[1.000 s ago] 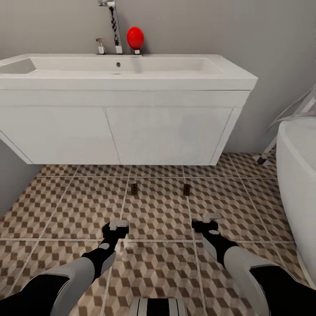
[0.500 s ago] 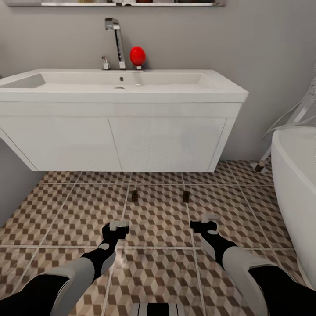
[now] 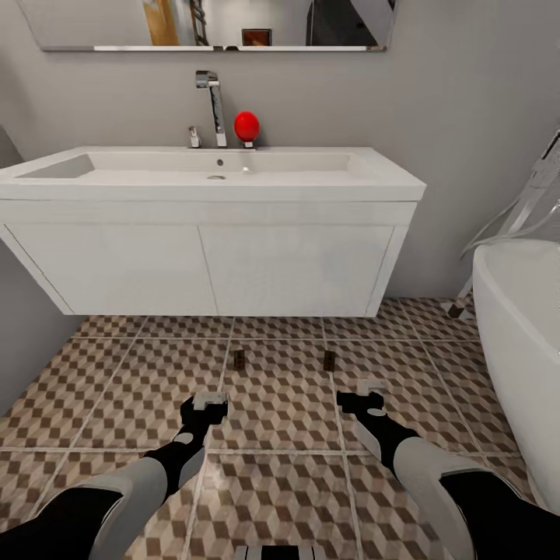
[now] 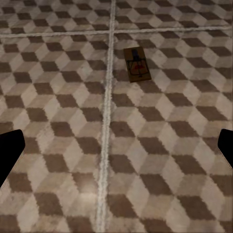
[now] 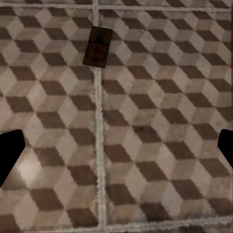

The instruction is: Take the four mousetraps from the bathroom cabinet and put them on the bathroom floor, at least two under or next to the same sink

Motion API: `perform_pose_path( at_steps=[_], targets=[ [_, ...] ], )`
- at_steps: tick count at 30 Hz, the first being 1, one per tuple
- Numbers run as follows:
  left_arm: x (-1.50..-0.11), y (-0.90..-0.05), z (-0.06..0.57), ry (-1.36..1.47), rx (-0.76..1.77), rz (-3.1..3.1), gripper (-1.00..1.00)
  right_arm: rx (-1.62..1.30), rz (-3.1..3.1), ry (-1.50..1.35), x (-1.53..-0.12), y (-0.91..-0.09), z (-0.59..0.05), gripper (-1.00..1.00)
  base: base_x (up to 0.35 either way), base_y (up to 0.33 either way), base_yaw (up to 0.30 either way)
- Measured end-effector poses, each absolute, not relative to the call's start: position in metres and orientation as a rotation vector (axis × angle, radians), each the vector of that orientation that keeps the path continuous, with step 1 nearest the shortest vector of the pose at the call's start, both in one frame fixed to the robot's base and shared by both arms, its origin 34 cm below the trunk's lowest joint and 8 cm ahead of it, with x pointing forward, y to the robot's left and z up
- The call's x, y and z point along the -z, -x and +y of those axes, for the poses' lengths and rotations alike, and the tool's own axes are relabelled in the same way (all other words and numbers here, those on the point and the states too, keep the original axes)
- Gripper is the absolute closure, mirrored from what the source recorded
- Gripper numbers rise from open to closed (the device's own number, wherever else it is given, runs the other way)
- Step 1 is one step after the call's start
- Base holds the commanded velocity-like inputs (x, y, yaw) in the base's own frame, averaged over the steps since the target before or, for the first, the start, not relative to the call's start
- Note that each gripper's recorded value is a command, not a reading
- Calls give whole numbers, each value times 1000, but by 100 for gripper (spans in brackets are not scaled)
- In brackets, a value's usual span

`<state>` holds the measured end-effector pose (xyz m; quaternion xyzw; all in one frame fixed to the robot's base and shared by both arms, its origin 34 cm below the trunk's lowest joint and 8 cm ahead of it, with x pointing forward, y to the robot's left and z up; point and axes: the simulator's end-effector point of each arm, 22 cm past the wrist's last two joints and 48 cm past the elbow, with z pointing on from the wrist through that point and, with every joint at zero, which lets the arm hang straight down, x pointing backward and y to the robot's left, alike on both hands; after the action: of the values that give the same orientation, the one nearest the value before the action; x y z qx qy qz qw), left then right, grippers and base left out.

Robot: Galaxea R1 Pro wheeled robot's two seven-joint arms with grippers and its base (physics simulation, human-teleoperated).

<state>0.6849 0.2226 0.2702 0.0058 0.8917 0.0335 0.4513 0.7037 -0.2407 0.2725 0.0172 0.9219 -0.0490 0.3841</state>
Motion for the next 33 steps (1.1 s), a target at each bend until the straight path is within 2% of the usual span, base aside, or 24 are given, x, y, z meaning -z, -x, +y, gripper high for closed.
perform_pose_path(
  at_steps=[33],
  targets=[
    [-352,-706,220,59,-58,2084,-100,145,2278,-50,-339,-708,-251,-100,0,0,0]
  ],
)
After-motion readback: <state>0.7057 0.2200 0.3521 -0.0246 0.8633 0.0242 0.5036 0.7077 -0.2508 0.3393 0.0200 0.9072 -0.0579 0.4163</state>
